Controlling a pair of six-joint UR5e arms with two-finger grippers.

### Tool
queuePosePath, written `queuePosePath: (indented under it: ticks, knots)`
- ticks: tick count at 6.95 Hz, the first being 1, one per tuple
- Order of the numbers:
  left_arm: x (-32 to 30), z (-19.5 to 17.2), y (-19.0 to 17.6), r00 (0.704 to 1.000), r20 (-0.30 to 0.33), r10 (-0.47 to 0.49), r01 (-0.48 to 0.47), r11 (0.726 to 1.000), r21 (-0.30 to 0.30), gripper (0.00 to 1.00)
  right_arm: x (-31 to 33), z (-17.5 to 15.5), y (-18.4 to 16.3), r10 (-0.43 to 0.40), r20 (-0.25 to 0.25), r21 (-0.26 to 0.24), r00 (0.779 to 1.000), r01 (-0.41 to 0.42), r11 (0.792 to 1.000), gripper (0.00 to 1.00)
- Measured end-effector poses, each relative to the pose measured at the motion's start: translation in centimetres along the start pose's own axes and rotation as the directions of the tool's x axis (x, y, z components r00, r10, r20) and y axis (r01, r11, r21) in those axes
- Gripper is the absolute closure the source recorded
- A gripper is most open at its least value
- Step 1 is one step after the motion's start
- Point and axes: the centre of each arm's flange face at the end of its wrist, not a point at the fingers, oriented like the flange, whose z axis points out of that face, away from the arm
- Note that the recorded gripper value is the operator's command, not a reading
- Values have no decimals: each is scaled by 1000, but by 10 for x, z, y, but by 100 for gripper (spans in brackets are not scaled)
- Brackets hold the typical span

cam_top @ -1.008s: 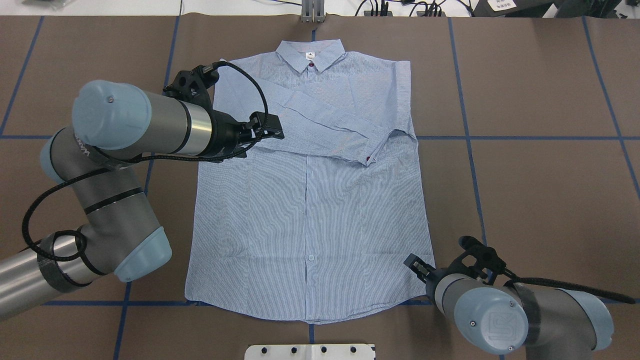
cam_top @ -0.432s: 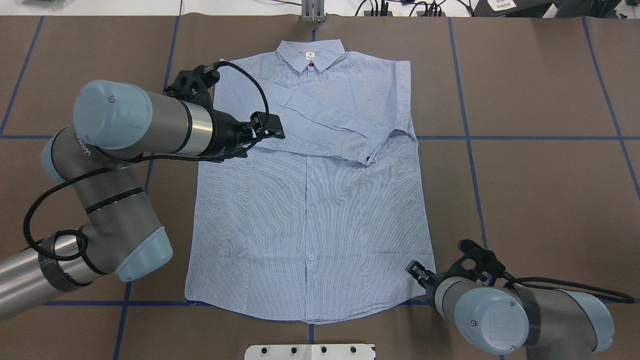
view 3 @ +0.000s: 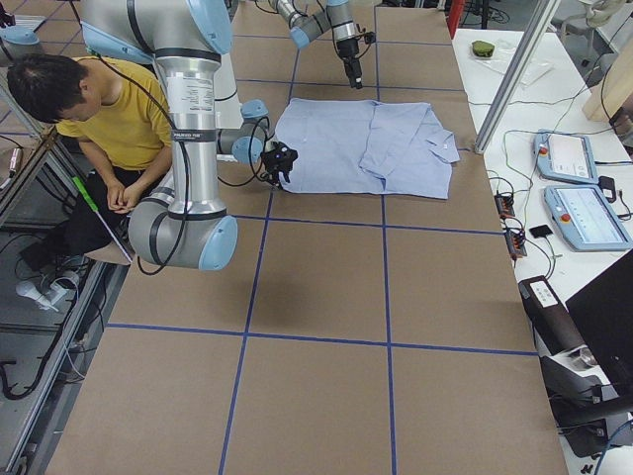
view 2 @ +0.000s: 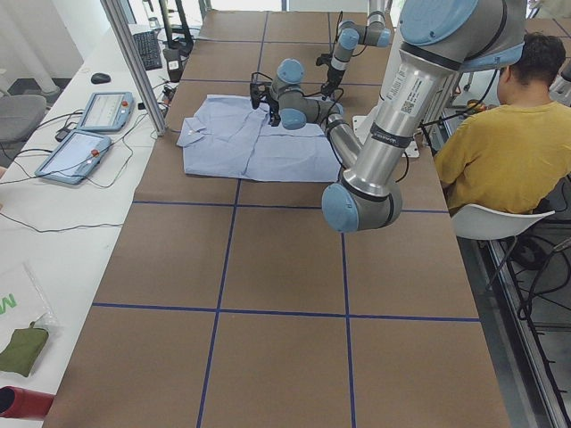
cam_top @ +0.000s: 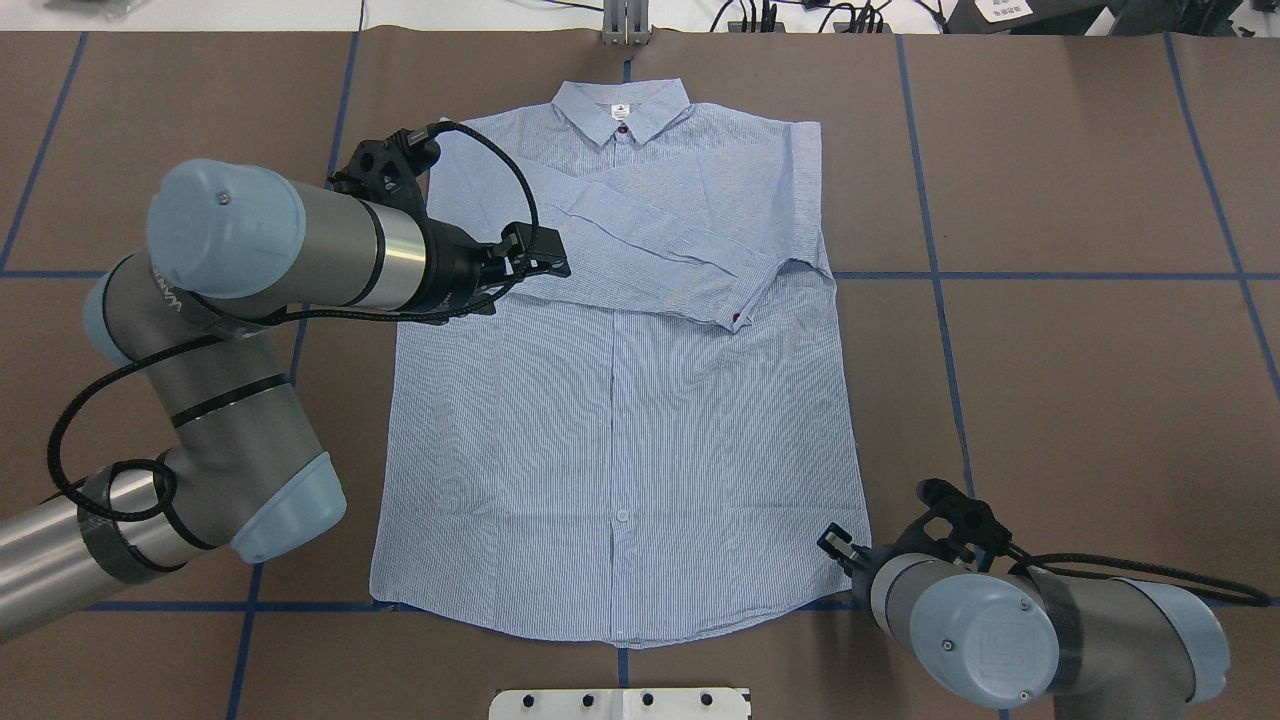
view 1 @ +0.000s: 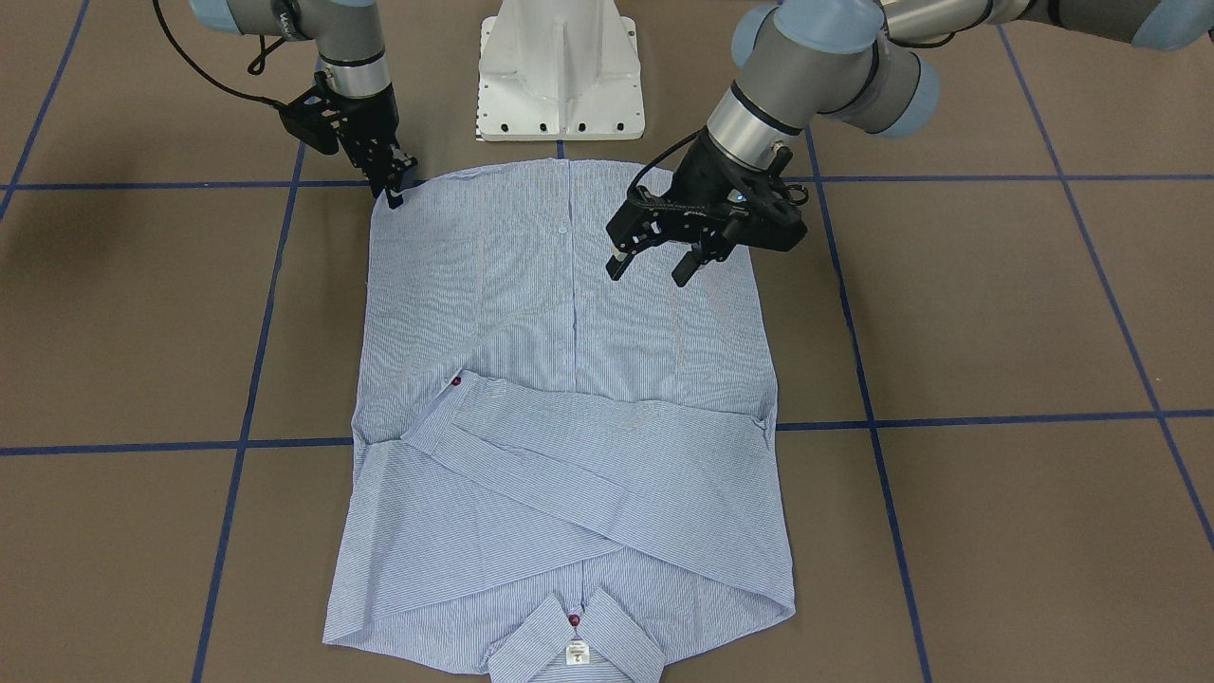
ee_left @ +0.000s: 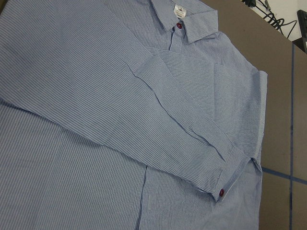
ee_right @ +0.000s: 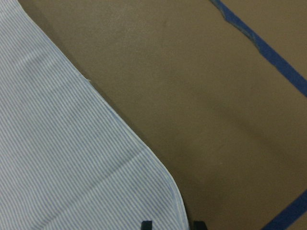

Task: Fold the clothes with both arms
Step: 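Grasp the two hem corners with both grippers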

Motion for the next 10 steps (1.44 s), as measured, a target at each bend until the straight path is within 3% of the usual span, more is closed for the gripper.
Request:
queuePosePath:
  ticks: [2, 4, 7, 10]
  knots:
    - [0, 1, 2, 999, 4, -41, 41, 999, -4, 1, 2, -3, -1, 1, -7, -14, 1000, -2, 1000, 100]
    - [-12, 3, 20, 994, 72, -79, 80, 997, -9, 1, 1, -13, -2, 5, -2, -36, 1000, -5, 999, 100]
    - [-90, -13, 105, 975, 212, -68, 78, 996, -37, 2, -2, -23, -7, 15, 5, -53, 1000, -14, 998, 100]
    - [-162, -5, 164, 938, 342, -59, 85, 994, -63, 15, -3, -23, -7, 15, 6, -55, 1000, -15, 998, 100]
